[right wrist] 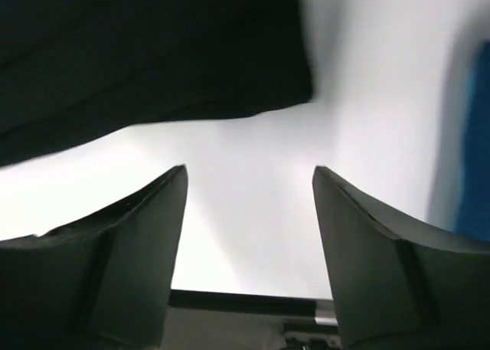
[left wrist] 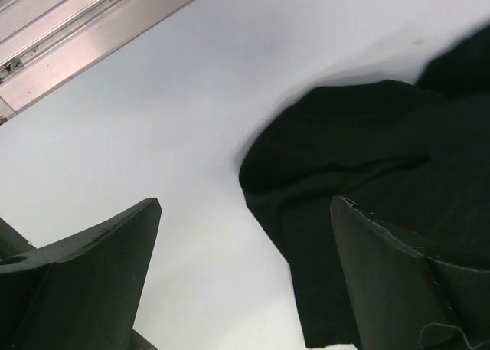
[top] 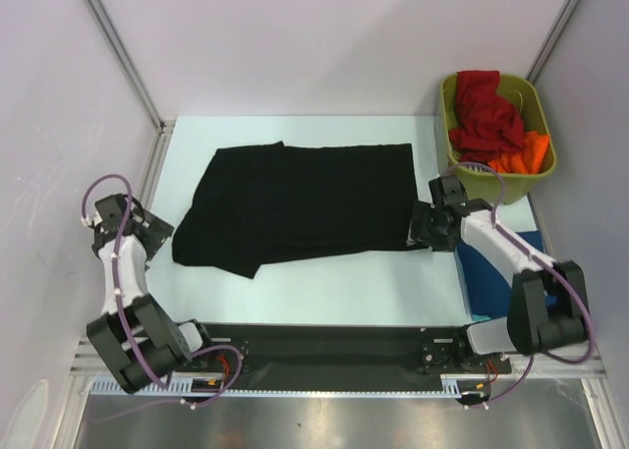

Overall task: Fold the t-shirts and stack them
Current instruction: Flatten the tshirt out

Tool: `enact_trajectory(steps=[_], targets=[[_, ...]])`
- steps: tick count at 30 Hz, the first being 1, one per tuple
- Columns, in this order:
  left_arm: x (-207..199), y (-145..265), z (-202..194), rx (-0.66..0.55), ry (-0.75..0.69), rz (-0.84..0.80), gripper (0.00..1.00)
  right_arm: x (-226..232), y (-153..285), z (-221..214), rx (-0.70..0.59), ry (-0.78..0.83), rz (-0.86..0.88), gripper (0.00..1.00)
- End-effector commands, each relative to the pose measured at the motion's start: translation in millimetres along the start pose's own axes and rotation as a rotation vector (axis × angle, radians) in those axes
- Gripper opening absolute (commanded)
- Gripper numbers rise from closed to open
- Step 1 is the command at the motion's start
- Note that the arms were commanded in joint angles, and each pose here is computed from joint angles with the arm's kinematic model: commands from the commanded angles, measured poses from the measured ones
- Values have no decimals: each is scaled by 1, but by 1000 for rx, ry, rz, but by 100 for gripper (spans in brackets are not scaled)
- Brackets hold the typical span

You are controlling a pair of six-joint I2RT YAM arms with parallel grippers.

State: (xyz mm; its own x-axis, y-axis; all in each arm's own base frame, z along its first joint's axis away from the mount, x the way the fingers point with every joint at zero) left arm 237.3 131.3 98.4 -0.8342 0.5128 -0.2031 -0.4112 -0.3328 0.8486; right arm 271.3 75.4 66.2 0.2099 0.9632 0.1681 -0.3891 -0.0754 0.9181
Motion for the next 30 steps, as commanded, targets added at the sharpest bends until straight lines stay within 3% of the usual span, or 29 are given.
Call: enact_trajectory(steps=[1,3,6,9,12,13,14,19,23,27,30], targets=[[-10,19,-15,6,-66,-60,98,42,34,0,-53,109,180,73],[-33,22,-32,44,-141,-210,94,77,47,-7,-57,147,364,75],[-51,25,-48,100,-202,-300,94,130,61,-20,-57,169,583,76],[-54,26,-41,92,-251,-299,93,183,70,-37,-18,187,737,75],[-46,14,-42,145,-331,-240,83,231,67,-58,52,183,857,73],[-44,12,-36,138,-337,-208,72,244,68,-60,64,189,880,72],[-40,5,-39,173,-347,-183,68,256,54,-68,89,201,883,71],[-46,-11,-35,187,-369,-186,63,307,42,-103,192,249,948,69],[-45,-21,-39,220,-381,-177,64,332,30,-123,279,216,986,58],[-46,-31,-44,258,-382,-173,71,351,14,-142,347,207,988,57],[-55,-35,-46,265,-363,-220,67,364,14,-150,360,210,996,58]])
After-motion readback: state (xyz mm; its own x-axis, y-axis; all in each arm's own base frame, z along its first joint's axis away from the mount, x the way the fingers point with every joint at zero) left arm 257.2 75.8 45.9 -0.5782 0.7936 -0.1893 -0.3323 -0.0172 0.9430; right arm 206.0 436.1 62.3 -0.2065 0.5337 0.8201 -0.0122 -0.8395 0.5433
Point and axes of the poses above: each gripper's point midway between its finger pads, its own y axis back along the fingers, its own x axis along the line the jaws close on, z = x × y, the point moved 1 cm from there along y, back along the fingers, and after that the axes turned 1 degree about -y, right-handed, at the moved point
